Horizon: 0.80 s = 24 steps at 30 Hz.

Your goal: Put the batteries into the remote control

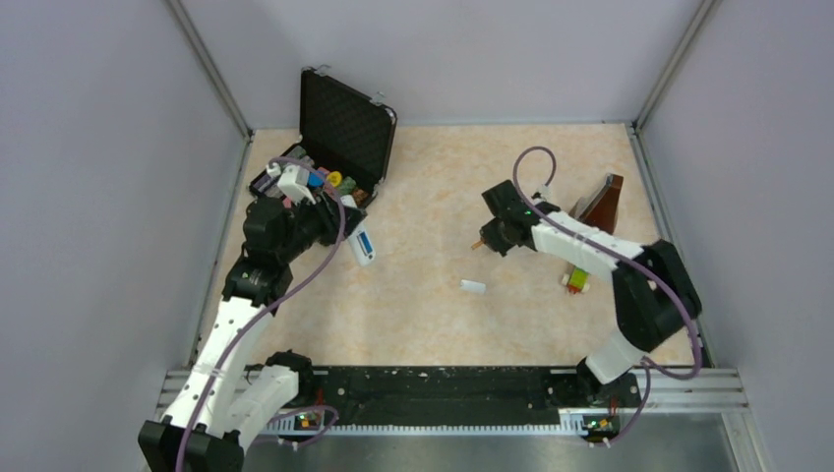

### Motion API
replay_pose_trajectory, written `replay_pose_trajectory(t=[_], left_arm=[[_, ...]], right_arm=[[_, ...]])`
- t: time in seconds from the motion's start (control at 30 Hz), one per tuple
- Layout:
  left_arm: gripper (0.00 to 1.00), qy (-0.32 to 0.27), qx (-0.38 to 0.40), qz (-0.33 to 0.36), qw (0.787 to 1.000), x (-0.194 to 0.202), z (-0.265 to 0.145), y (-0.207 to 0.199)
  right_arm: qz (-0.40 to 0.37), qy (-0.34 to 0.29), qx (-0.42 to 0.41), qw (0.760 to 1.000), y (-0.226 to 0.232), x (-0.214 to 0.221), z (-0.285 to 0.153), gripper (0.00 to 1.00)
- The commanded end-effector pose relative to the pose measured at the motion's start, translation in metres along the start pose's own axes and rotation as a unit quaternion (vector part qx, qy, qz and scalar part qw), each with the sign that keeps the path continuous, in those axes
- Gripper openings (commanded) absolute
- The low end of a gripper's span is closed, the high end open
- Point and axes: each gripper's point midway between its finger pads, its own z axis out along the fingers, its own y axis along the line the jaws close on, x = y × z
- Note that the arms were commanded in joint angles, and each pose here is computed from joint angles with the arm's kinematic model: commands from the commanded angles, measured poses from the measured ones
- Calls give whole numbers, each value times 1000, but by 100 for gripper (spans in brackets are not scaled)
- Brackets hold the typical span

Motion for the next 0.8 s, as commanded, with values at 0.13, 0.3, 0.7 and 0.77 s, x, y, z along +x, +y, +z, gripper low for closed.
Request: replay_pose_trajectory(t=[0.13,0.3,0.7,0.77], left_arm=[[0,4,233,2,972,-10,-2,-80],[0,30,287,-28,957,-10,2,-95],[0,69,344,-97,931,-17,12,-128],[0,52,329,-106,937,-22,17,-125]], right_arm=[[-253,-83,-347,899,93,-32,-150,0],[-346,-74,-454,818,115,-17,-222,0],[-414,-111,-568,702,150,31,-341,0],[-403,-109,-567,710,151,30,-341,0]])
